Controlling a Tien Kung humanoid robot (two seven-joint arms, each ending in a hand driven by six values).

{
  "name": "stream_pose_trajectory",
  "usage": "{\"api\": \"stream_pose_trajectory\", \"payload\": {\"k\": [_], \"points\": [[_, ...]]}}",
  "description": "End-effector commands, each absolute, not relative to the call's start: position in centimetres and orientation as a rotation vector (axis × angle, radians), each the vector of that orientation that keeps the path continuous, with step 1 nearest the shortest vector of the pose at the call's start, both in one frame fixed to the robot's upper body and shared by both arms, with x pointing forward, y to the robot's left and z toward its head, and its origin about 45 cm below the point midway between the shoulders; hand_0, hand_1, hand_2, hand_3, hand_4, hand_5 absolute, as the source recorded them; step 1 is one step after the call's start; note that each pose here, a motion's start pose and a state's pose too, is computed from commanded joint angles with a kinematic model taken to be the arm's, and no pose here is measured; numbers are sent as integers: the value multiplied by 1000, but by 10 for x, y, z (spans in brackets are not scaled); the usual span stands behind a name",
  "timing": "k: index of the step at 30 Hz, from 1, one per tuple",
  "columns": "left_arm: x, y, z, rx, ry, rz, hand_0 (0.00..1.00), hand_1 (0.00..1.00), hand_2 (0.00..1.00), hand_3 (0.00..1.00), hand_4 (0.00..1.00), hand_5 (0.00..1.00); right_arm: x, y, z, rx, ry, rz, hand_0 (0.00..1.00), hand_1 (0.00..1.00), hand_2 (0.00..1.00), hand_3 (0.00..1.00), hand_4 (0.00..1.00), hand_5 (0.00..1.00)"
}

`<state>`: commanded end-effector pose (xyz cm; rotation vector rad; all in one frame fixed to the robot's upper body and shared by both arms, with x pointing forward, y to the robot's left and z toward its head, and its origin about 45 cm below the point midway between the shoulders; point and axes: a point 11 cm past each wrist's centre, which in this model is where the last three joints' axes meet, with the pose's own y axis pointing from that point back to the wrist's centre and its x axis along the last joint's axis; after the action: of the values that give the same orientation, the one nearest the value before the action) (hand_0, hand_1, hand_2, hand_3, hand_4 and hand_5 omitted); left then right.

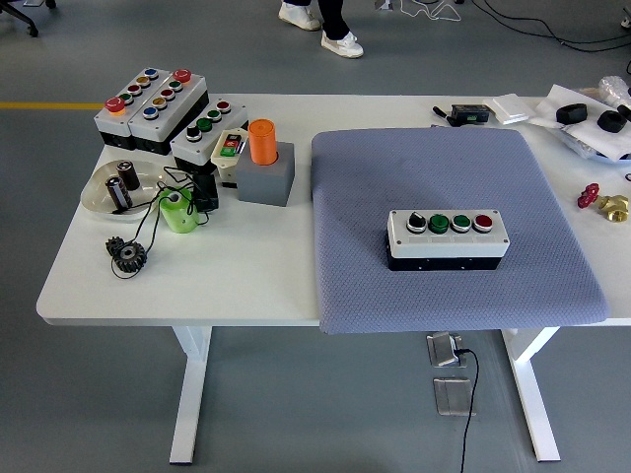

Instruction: Pick up the button,place it on the desk,press the button,press the button

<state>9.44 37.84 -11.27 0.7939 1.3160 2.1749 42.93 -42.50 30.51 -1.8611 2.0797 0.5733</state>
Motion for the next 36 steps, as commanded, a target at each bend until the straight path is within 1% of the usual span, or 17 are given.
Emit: {"api": "stream_pose_trajectory", "payload": {"k": [19,28,36], "points": [[92,378,-113,808,1317,2168,653,702,723,497,318,959,429,-428,309,-1819,2064,580,813,809,867,860,619,566],[93,378,-113,803,1319,2172,652,702,723,497,318,959,431,-415,315,-1858,2023,592,813,809,866,859,614,570],[93,377,-113,803,1321,2171,652,703,723,497,318,960,432,-416,317,-1845,2020,605,812,808,863,853,607,584]]}}
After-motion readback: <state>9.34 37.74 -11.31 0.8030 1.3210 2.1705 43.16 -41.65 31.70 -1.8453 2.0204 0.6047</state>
